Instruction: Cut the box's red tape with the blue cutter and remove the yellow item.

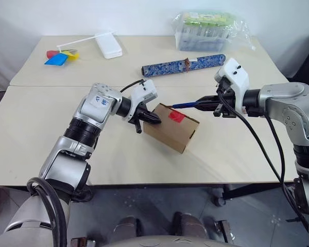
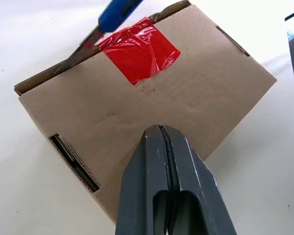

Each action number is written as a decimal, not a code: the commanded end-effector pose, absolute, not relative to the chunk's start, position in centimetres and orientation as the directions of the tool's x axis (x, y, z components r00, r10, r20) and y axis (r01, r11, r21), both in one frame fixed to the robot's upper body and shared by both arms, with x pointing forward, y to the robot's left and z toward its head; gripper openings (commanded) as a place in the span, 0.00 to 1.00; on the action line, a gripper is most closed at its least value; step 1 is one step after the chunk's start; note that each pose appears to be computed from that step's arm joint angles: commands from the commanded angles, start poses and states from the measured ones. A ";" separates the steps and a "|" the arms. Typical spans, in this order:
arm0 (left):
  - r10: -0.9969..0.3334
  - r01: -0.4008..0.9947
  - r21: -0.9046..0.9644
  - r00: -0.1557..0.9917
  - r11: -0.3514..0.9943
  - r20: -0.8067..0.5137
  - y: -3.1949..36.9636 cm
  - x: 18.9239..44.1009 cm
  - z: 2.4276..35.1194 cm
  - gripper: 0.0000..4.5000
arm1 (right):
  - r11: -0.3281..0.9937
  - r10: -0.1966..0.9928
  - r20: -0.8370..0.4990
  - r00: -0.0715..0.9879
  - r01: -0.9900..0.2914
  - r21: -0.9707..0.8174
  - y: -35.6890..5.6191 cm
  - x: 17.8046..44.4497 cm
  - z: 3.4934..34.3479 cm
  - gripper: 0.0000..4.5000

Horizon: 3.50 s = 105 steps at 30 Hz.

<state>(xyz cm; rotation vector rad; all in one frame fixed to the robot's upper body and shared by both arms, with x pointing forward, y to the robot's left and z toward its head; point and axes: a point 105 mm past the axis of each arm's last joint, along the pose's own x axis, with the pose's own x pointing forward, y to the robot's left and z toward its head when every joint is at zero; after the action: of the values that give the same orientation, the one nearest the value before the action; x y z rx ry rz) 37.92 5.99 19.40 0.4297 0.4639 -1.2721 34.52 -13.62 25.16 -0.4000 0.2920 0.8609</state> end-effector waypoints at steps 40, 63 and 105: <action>-0.669 0.941 0.058 0.280 0.333 -0.689 6.9 38.7 16.5 0.00 | 0.440 0.539 -0.624 0.566 -0.821 -0.364 -16.3 33.7 25.7 0.03; -0.668 0.934 0.055 0.293 0.354 -0.684 7.1 39.2 16.4 0.00 | 0.455 0.483 -0.651 0.585 -0.803 -0.384 -18.7 33.6 26.7 0.03; -0.693 0.952 0.033 0.244 0.304 -0.678 5.4 38.7 16.3 0.00 | 0.965 0.155 -0.084 0.984 -0.169 -0.199 -31.6 30.0 16.4 0.03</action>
<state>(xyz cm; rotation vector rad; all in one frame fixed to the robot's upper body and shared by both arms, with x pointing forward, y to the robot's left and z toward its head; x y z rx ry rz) 38.71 4.65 18.76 0.4823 0.5187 -1.2251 30.26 -30.23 17.24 -0.2065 0.0705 0.2291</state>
